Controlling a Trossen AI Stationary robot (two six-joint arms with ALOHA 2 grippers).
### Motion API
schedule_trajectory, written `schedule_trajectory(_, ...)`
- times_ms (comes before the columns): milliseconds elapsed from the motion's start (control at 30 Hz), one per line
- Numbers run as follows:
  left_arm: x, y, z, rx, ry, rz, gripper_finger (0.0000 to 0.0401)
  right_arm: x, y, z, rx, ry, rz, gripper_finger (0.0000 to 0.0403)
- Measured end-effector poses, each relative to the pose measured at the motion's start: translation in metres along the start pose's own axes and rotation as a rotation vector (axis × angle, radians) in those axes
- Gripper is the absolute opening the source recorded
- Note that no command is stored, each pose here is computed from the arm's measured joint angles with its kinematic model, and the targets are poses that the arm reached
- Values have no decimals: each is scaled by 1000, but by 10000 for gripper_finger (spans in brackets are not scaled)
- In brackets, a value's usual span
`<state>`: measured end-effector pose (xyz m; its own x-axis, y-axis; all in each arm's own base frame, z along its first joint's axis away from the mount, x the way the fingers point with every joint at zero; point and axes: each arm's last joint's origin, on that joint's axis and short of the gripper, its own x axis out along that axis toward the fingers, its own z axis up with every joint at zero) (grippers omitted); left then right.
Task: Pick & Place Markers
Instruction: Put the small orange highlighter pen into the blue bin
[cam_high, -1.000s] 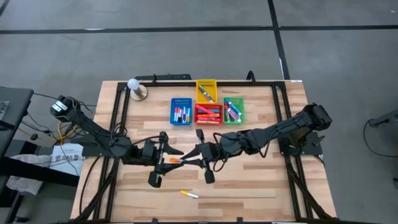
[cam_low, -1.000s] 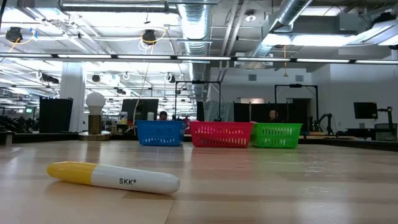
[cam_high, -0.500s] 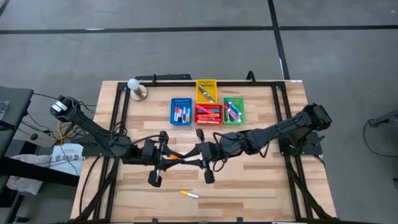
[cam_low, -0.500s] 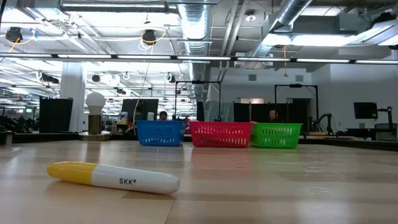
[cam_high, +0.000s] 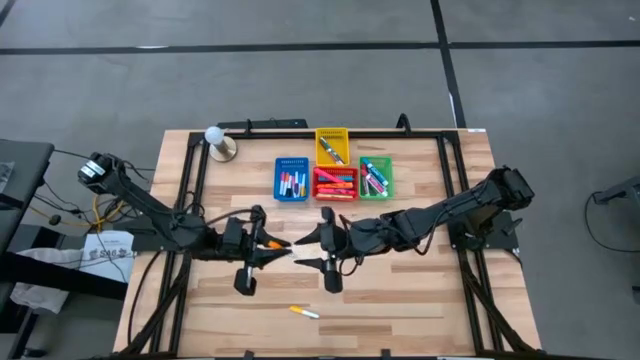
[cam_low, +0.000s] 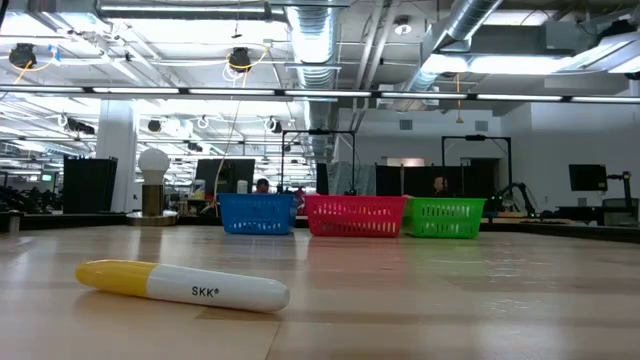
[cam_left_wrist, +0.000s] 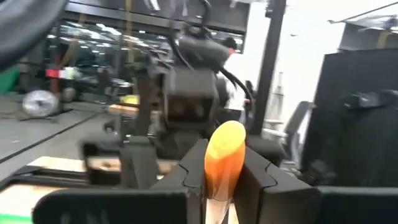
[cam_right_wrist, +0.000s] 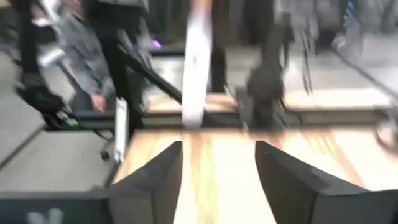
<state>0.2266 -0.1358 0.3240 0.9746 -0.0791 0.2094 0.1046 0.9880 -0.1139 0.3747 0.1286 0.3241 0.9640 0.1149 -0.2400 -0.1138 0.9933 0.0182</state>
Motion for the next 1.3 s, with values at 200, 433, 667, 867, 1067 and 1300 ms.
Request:
schedule_trajectory(200,-15,14,13,20,48,200,48,-3,-14,-29,83,291,-146,228)
schedule_trajectory(433,-13,54,4,32,167,448,43,-11,-32,-73,159,549,-271,216)
schedule_trajectory(667,-3,130,-15,-71,330,606,53,-13,-53,-101,69,667,-280,189)
schedule_trajectory(867,-5,200,-31,-181,431,727,42,-13,-85,-103,19,694,-322,167)
schedule_trajectory(1067,-7,254,-68,-373,555,792,53,-15,-124,-103,103,695,-402,148)
schedule_trajectory(1300,-3,269,-102,-496,659,794,43,-17,-145,-103,211,697,-373,132)
